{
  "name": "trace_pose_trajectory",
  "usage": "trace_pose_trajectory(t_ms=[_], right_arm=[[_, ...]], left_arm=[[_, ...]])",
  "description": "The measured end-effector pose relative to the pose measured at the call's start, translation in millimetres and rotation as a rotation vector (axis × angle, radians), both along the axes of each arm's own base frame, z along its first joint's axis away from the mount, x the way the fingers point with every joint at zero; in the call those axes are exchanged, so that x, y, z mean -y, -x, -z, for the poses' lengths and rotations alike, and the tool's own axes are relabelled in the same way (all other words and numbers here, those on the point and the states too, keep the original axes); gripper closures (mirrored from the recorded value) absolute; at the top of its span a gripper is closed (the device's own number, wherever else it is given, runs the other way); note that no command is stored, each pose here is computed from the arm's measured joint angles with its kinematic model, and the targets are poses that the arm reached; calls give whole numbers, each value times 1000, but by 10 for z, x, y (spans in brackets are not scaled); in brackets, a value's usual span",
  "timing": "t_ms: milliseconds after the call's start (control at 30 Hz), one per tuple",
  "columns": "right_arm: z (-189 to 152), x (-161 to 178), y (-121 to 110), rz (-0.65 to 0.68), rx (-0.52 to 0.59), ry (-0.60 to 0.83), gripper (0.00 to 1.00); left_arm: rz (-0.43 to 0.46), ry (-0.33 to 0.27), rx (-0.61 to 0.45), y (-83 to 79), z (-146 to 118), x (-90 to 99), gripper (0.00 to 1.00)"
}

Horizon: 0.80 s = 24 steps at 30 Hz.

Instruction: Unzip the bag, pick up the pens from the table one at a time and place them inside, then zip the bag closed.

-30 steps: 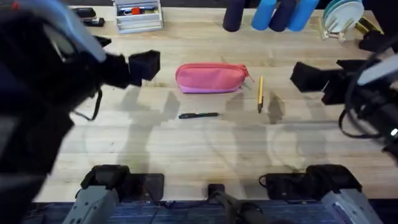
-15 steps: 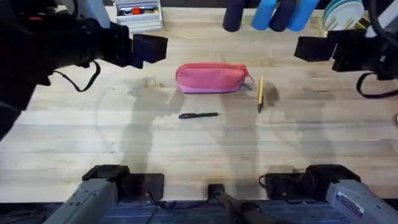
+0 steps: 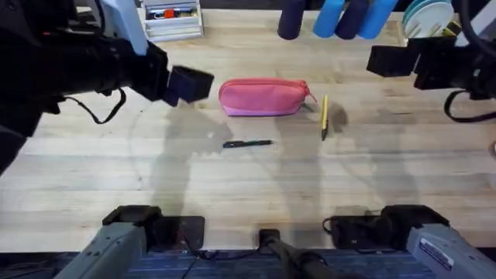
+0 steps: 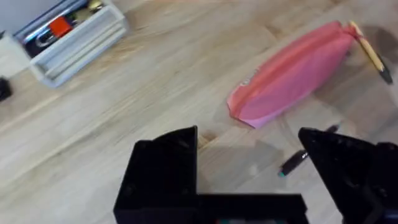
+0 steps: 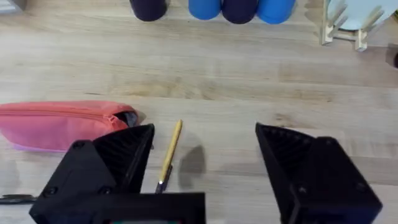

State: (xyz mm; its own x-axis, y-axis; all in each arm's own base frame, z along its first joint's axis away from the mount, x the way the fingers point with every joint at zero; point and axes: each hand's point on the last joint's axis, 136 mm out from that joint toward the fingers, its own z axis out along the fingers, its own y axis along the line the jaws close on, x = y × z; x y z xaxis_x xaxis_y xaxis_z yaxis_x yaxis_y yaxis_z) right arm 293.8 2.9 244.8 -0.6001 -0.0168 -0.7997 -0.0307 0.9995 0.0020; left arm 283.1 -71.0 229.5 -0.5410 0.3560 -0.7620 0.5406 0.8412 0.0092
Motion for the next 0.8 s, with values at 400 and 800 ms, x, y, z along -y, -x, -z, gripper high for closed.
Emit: trace_pose_trajectory(t_ms=[400, 800], right_arm=[[0, 0, 0, 0, 0, 0, 5], [0, 0, 0, 0, 0, 0, 5]], left_arm=[[339, -214, 155, 95, 24, 124, 7], [483, -306, 179, 90, 165, 149, 8]])
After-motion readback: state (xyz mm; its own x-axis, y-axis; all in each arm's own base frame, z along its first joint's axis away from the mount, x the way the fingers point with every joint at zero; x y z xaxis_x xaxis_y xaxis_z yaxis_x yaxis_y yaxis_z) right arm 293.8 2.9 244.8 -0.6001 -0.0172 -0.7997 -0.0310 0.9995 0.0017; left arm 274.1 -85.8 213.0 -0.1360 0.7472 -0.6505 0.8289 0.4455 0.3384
